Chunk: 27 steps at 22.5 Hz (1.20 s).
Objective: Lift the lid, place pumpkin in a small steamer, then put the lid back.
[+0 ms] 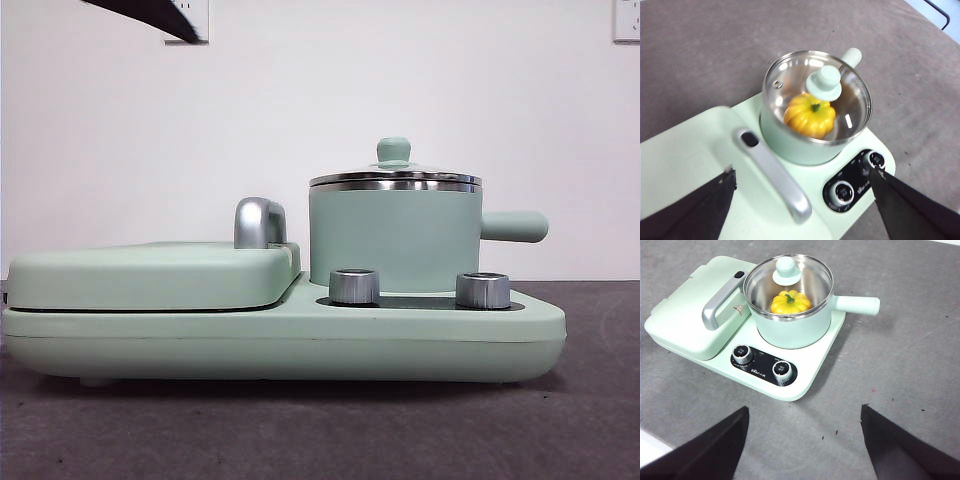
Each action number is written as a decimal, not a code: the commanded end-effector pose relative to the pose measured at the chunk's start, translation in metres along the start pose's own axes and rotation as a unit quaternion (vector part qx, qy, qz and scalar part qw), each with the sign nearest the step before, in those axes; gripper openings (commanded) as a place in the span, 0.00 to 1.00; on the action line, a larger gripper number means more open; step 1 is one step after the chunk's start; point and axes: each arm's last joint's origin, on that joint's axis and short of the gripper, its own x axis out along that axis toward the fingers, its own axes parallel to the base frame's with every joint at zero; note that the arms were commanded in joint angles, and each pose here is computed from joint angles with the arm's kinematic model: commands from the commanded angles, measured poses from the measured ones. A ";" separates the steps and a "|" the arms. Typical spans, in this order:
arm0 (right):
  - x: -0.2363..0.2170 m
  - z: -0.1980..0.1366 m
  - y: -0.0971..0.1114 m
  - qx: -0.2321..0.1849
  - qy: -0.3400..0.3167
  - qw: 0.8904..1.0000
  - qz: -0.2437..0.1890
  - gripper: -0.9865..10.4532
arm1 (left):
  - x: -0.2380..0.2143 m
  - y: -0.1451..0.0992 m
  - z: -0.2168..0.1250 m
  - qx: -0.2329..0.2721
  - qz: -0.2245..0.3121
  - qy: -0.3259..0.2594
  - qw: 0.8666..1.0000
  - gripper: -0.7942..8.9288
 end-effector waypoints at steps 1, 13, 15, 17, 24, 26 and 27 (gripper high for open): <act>-0.001 0.006 0.001 0.001 -0.018 1.000 0.004 0.39 | -0.017 -0.003 -0.002 0.010 0.004 -0.014 1.000 0.53; 0.030 0.032 0.005 -0.010 -0.019 1.000 0.004 0.39 | -0.054 -0.013 -0.091 -0.052 0.020 0.009 0.998 0.53; 0.035 0.034 0.005 -0.010 -0.011 1.000 0.003 0.39 | -0.057 -0.014 -0.095 -0.055 0.034 0.018 0.998 0.53; 0.038 0.035 0.005 -0.010 -0.005 1.000 0.002 0.39 | -0.059 -0.014 -0.097 -0.058 0.034 0.027 0.997 0.53; 0.039 0.039 0.006 -0.013 -0.023 1.000 0.004 0.10 | -0.061 -0.016 -0.099 -0.062 0.029 0.032 0.997 0.09; 0.039 0.039 0.006 -0.013 -0.022 1.000 0.005 0.10 | -0.062 -0.016 -0.100 -0.064 0.029 0.035 0.997 0.09; 0.038 0.039 0.006 -0.013 -0.023 1.000 0.005 0.10 | -0.063 -0.016 -0.100 -0.063 0.030 0.032 0.997 0.09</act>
